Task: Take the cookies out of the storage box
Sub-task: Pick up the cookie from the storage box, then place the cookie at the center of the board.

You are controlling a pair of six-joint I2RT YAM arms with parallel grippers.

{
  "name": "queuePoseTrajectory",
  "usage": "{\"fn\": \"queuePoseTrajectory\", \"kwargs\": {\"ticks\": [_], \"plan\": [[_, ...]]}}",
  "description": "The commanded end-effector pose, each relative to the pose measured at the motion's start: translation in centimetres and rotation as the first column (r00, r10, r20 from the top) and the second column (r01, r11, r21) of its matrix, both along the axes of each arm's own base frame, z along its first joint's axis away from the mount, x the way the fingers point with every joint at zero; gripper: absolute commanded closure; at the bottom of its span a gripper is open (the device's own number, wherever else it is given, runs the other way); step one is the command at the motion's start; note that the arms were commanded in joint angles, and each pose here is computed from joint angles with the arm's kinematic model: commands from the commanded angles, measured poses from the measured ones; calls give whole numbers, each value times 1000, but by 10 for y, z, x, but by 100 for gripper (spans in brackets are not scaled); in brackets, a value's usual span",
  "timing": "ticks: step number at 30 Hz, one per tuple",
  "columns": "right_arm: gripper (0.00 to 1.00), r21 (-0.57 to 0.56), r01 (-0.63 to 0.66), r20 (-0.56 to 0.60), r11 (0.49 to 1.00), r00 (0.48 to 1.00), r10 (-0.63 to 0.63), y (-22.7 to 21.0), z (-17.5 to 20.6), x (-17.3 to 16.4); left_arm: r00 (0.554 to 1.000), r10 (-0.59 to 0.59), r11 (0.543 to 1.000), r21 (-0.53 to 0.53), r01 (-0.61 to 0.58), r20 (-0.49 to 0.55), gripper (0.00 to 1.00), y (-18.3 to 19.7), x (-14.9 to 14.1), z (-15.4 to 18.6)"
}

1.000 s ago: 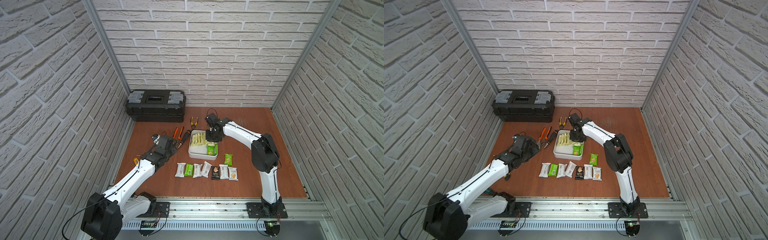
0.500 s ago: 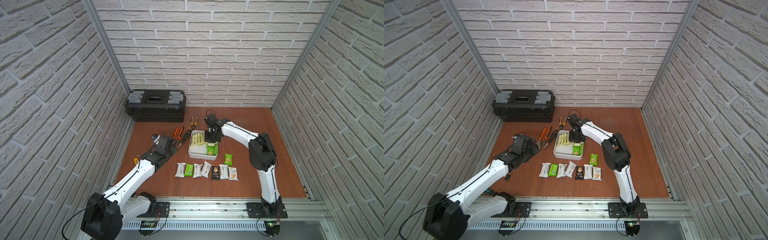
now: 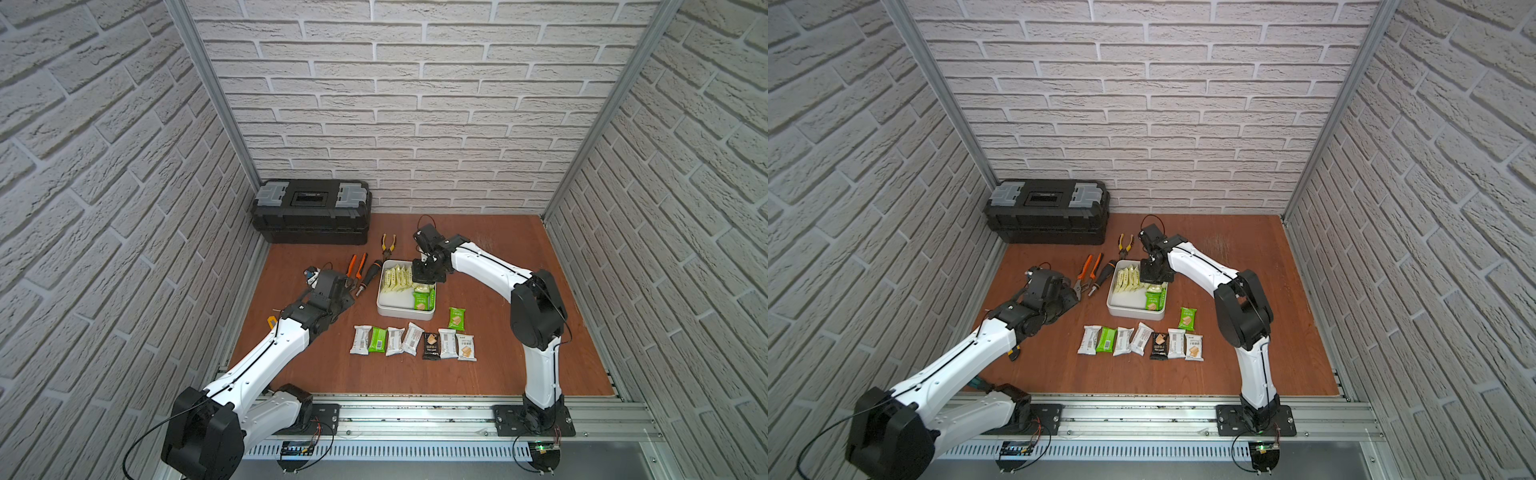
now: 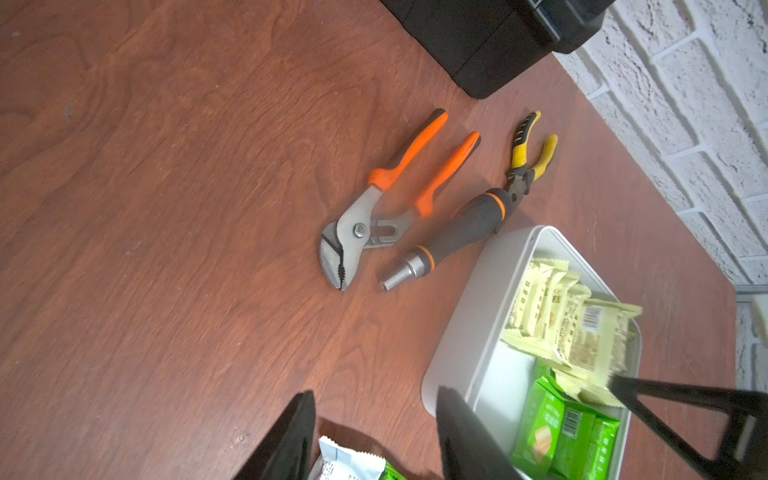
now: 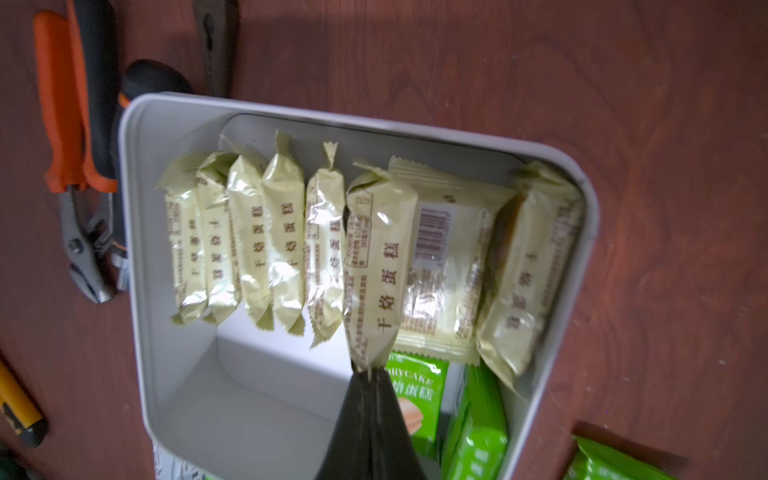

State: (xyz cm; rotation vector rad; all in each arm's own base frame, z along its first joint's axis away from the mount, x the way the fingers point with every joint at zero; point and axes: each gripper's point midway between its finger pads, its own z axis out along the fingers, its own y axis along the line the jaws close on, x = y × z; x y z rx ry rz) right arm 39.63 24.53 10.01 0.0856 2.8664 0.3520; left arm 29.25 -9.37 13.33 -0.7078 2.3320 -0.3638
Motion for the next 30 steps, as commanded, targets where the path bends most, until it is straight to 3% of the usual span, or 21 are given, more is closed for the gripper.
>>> {"fn": "queuePoseTrajectory", "kwargs": {"ticks": [1,12,19,30], "plan": [[98,44,-9,71,999,997,6,-7,44,-11,1000,-25,1000,15,25,12,47,-2,6,7],[98,125,71,108,990,991,-85,-52,80,-40,994,-111,994,2,111,14,47,-24,15,7],[98,74,99,44,992,994,-103,-93,44,-63,988,-156,988,-10,156,-1,47,-36,17,3],[98,189,51,-48,981,998,-43,-68,-11,-67,983,-183,983,-7,183,2,47,-40,17,7]]}}
